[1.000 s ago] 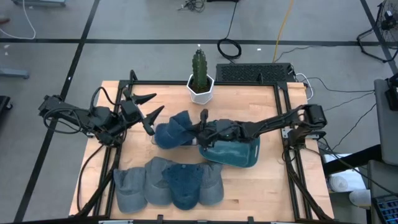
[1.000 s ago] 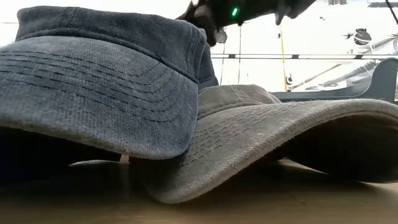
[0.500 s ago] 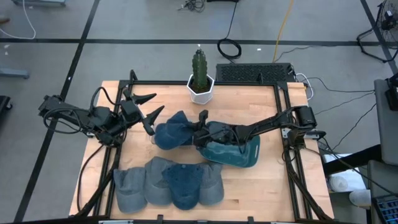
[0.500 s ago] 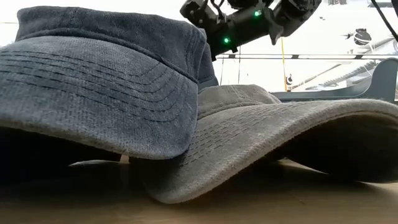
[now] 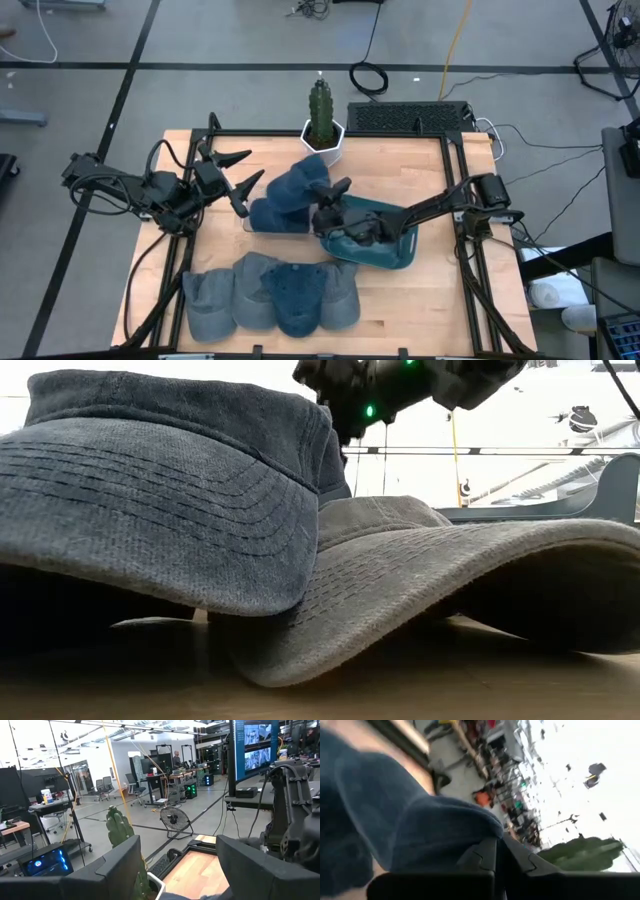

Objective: Pick & Place hat
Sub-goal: Put the right blue cap into the transparent bin

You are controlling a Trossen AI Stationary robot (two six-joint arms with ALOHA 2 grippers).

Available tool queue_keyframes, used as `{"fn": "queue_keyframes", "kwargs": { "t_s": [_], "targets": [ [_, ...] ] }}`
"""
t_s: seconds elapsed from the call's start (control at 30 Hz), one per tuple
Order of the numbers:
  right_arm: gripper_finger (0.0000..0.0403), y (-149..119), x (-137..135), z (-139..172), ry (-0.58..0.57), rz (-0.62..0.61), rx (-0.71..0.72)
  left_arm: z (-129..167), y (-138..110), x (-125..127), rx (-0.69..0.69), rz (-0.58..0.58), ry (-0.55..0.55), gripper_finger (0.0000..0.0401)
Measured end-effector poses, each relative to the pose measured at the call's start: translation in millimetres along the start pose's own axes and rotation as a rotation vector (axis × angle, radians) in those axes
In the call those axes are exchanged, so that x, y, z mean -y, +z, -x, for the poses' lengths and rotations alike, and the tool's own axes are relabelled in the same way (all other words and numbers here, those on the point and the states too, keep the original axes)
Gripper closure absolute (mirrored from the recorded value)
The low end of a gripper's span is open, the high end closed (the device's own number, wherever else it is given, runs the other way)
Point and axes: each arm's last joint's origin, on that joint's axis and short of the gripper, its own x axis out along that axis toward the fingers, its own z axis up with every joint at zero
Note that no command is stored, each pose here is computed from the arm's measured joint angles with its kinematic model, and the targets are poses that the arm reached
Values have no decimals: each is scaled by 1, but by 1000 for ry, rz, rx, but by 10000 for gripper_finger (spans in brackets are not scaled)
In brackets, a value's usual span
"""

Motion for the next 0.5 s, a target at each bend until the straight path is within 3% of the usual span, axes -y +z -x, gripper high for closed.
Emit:
{"fn": "queue_keyframes", "kwargs": {
  "t_s": [0.1,0.33,0.5],
  "targets": [
    [403,-7,-14,-3,53,34,-28,0,0,0,0,0,0,132],
    [403,1,-34,10,189,128,127,0,0,0,0,0,0,132],
    [403,8,-31,15,164,170,187,0,0,0,0,0,0,132]
  ]
}}
